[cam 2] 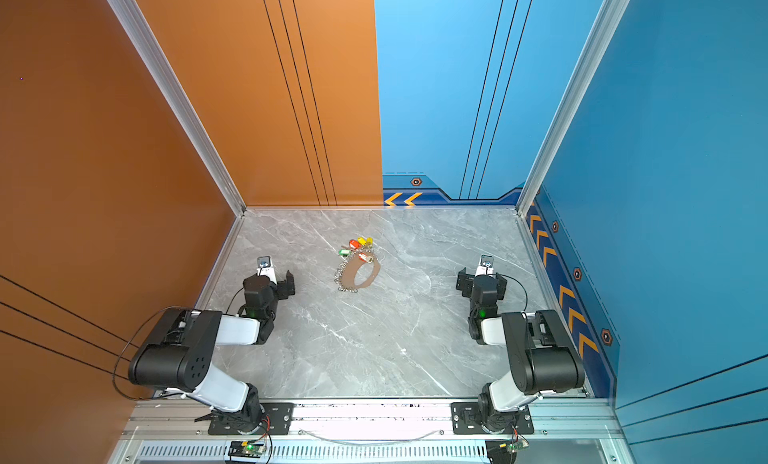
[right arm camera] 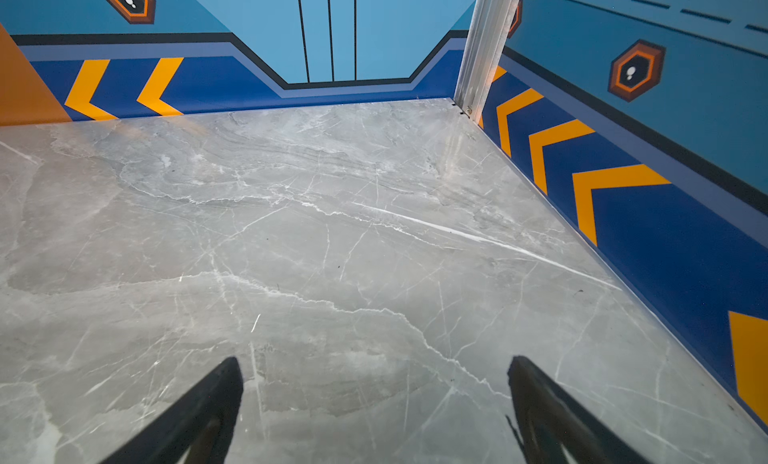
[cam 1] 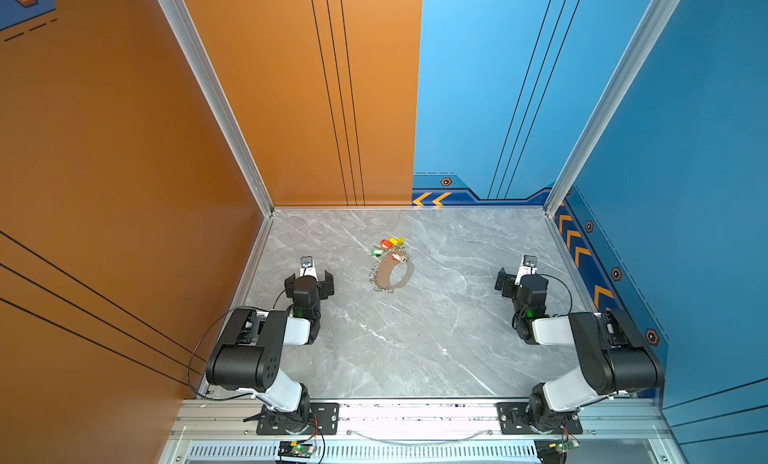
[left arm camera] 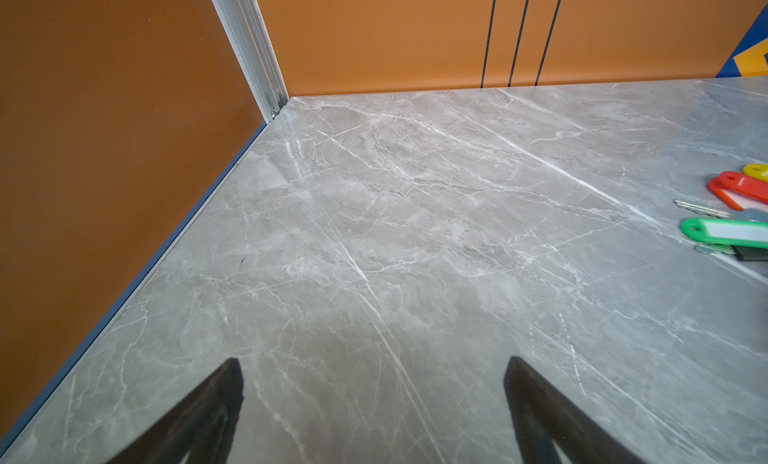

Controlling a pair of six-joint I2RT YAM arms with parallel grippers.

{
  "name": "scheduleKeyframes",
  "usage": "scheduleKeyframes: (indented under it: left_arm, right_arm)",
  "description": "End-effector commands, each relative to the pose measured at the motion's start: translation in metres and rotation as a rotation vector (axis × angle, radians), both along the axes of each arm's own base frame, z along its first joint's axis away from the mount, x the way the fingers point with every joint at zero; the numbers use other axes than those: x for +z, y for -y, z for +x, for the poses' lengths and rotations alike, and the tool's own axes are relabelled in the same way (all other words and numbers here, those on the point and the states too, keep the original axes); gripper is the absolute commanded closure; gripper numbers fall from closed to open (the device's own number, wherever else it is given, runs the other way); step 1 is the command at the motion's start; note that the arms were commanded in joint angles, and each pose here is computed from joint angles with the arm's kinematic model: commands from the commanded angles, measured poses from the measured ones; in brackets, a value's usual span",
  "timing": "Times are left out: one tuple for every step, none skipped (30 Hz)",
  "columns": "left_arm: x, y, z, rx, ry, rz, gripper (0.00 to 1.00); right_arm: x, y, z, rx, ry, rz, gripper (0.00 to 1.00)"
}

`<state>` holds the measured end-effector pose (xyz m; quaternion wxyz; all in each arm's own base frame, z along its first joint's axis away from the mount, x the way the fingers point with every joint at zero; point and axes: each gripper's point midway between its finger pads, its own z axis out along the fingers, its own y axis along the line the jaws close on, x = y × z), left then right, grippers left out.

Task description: Put the keys on the keyring

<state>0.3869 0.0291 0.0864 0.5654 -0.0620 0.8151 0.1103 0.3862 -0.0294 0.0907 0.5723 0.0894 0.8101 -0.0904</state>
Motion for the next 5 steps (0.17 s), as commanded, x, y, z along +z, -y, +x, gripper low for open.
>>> scheduleKeyframes:
  left_arm:
    - [0.0063,0.0035,0.004,-0.015,0.027,-0.014,0.02]
    - [0.0062,0.0033,0.0041,-0.014,0.026,-0.013,0.02]
    - [0.0058,0.0035,0.0038,-0.015,0.026,-0.014,0.02]
    - [0.0057,0.0033,0.0037,-0.014,0.025,-0.012,0.02]
    - [0.006,0.0033,0.0038,-0.014,0.026,-0.013,0.02]
  right_arm:
    - [0.0047,0.0028,0.002,-0.015,0.022,0.016,0.0]
    - [0.0049,0.0031,0.002,-0.017,0.023,0.016,0.0]
    - [0.005,0.0028,0.0019,-0.017,0.024,0.015,0.0]
    - [0.0049,0.0027,0.0015,-0.018,0.024,0.014,0.0]
    - [0.0053,0.0026,0.0011,-0.019,0.028,0.011,0.0]
